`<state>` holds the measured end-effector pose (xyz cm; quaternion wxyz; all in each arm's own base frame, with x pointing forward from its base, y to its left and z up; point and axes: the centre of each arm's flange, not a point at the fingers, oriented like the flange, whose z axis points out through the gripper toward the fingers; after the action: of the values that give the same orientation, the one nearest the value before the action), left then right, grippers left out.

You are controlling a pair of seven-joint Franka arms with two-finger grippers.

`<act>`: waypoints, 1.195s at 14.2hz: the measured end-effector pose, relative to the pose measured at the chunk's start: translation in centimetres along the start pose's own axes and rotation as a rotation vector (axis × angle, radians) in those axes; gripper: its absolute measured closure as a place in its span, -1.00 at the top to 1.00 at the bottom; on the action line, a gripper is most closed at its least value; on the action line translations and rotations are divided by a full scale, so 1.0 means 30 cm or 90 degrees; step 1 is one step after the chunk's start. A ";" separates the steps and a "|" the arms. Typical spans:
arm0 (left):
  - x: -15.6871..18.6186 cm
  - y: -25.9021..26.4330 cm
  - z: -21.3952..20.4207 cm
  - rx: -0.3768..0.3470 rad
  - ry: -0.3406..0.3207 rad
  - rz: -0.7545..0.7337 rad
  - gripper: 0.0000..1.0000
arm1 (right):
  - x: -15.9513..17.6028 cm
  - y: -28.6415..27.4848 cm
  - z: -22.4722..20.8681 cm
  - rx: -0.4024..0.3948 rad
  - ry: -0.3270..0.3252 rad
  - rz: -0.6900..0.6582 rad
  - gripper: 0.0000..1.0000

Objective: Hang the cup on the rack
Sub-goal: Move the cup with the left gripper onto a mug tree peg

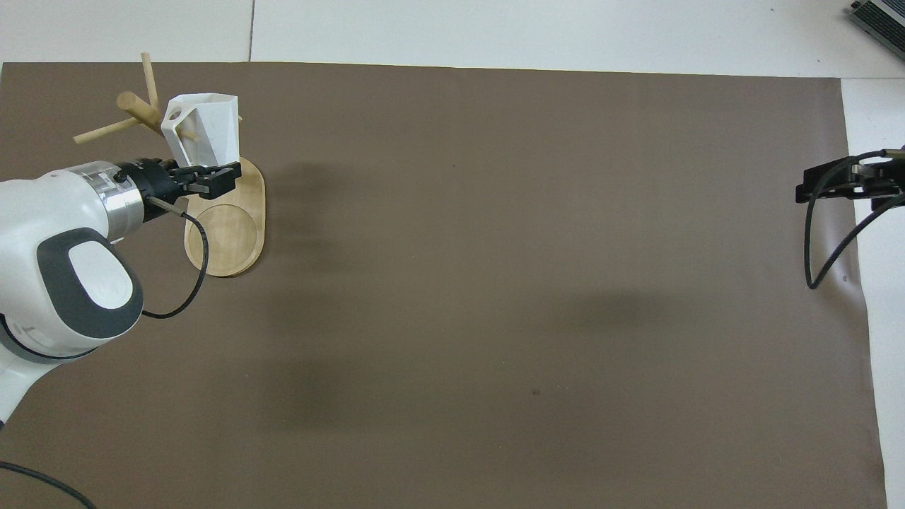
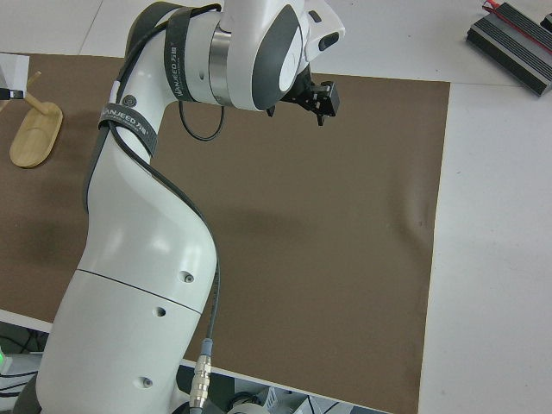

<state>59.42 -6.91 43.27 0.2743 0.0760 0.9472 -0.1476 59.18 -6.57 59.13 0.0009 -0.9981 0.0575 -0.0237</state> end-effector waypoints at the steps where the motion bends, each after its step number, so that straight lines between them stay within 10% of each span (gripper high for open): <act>1: -0.001 0.000 0.000 0.000 -0.001 -0.007 0.36 | 0.000 0.000 0.000 0.000 0.000 0.000 1.00; 17: 0.007 0.037 0.017 -0.005 0.007 -0.048 0.36 | 0.000 -0.004 -0.001 0.000 0.000 -0.001 1.00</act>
<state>59.75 -6.02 42.47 0.2639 0.0400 0.9514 -0.1538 59.20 -6.46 59.15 0.0009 -0.9981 0.0571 -0.0240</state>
